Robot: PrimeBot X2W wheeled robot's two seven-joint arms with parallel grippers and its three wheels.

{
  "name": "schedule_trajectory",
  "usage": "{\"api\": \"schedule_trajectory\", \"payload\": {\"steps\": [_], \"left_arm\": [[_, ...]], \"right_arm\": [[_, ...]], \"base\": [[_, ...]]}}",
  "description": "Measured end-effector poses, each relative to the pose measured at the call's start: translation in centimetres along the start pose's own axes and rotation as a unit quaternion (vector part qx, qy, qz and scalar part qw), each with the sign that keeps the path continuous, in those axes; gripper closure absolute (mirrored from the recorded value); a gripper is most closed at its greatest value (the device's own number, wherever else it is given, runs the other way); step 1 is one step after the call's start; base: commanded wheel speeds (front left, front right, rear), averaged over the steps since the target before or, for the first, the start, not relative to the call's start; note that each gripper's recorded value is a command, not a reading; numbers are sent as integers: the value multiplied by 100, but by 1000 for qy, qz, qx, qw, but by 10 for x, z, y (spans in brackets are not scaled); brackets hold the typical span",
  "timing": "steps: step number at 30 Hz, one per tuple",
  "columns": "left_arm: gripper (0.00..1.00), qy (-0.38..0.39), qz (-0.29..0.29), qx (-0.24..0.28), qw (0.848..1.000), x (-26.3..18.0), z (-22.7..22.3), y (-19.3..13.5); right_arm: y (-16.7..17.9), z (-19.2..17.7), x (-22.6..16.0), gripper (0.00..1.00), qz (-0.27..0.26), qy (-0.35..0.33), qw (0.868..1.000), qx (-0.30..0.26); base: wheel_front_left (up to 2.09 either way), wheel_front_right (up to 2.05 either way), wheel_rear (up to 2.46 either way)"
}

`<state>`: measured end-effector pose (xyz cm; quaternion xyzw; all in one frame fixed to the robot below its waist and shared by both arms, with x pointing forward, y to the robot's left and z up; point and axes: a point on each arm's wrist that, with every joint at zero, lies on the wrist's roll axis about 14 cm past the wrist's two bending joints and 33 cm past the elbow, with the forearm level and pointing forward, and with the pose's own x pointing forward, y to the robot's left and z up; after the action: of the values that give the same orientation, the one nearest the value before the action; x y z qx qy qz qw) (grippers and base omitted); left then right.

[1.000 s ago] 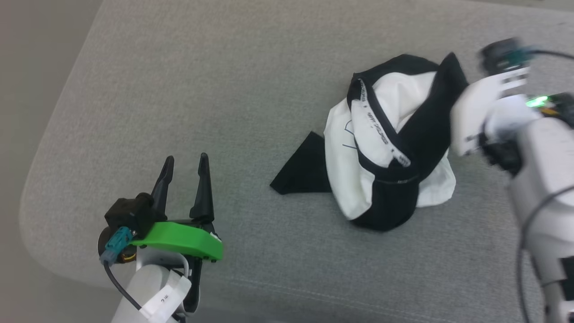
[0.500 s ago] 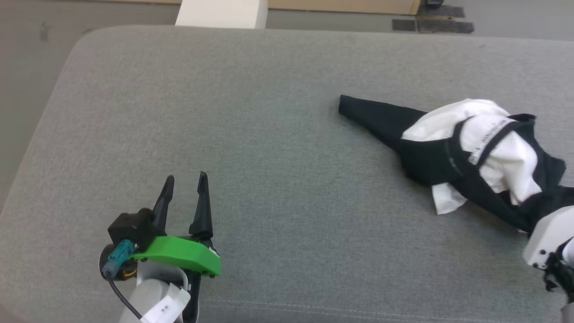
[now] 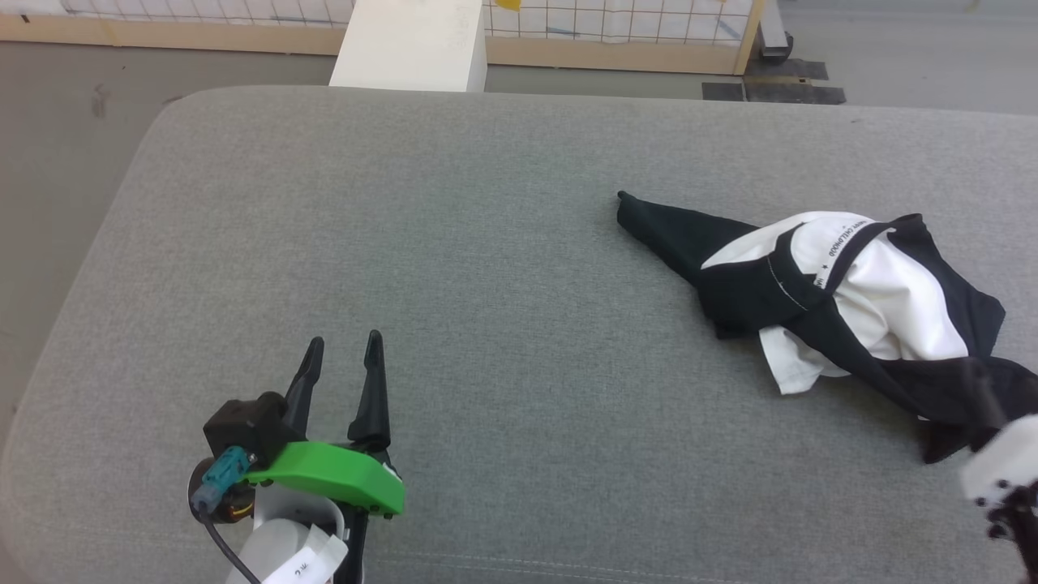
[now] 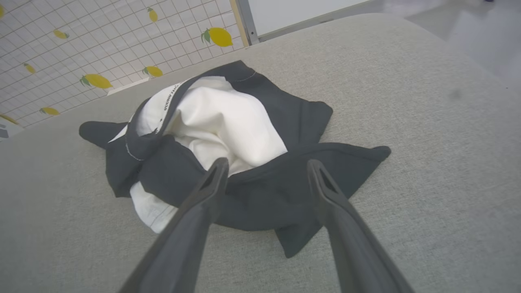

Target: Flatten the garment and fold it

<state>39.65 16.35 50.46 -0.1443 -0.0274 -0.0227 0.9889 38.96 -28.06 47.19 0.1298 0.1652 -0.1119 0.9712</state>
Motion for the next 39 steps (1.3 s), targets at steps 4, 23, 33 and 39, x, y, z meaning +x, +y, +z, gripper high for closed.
{"api": "schedule_trajectory", "payload": {"steps": [4,23,33,39], "left_arm": [[0,1,3,0,1000,-1,-1,2],[0,38,54,2,998,-4,-26,35],[0,35,52,1,998,-1,-25,33],[0,34,47,1,998,2,-24,30]], "right_arm": [[49,-7,10,0,63,32,997,-30],[137,-67,84,90,149,239,927,-249],[261,-5,65,100,298,98,936,-160],[339,-7,19,100,430,73,890,-132]], "base": [[0,0,0],[0,0,0],[0,0,0],[0,0,0]]}}
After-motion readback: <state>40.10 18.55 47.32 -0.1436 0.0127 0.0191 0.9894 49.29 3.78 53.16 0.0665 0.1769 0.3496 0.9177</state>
